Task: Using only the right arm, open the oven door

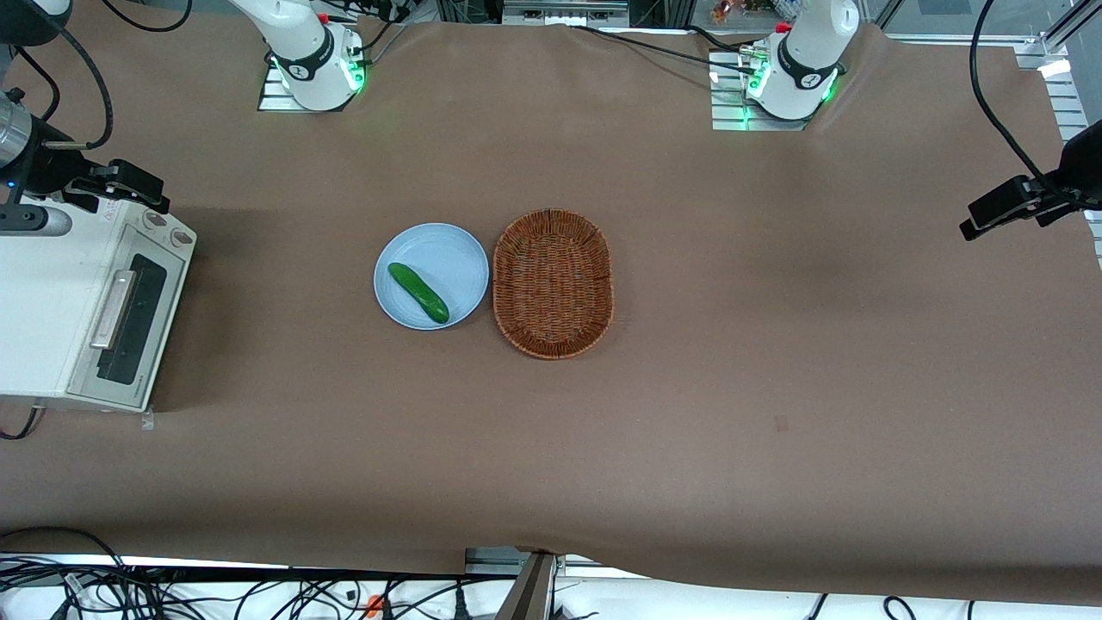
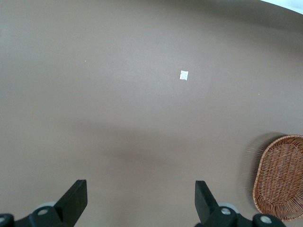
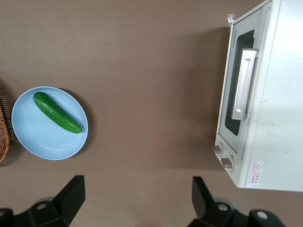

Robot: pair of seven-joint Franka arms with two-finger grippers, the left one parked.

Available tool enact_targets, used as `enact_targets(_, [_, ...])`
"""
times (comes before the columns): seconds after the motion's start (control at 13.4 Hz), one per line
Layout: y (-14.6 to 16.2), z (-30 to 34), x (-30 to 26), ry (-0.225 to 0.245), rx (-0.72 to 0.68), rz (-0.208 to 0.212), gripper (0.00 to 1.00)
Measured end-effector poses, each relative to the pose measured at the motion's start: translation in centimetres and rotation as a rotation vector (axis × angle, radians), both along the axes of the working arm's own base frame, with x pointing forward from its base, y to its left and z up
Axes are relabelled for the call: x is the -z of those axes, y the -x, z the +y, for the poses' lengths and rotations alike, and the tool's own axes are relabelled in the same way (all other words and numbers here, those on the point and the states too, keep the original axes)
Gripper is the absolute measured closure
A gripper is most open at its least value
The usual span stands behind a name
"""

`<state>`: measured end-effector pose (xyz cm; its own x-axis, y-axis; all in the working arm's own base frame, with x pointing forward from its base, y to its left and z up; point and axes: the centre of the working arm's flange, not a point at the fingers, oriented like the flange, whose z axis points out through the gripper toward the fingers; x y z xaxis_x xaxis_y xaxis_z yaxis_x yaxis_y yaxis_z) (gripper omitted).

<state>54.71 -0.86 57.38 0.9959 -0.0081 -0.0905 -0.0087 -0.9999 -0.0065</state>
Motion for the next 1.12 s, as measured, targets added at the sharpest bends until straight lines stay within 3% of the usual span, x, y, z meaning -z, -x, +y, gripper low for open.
enact_targets(0.22, [-0.2, 0.1, 0.6, 0.0, -0.002, 0.014, 0.0])
enact_targets(0.45, [-1.2, 0.2, 3.0, 0.001, -0.005, 0.058, 0.0])
enact_targets(0.52, [-1.4, 0.3, 3.7, 0.002, -0.006, 0.07, 0.08])
enact_targets(0.6, [-1.5, 0.3, 4.1, 0.002, -0.007, 0.08, 0.08])
enact_targets(0.67, [-1.4, 0.3, 4.3, 0.002, -0.008, 0.097, 0.15])
enact_targets(0.89, [-1.0, 0.3, 4.2, 0.011, -0.011, 0.124, 0.49])
enact_targets(0.97, [-1.0, 0.1, 4.2, 0.04, -0.016, 0.124, 0.61])
enact_targets(1.12, [-1.2, 0.2, 4.2, 0.178, -0.055, 0.126, 0.85])
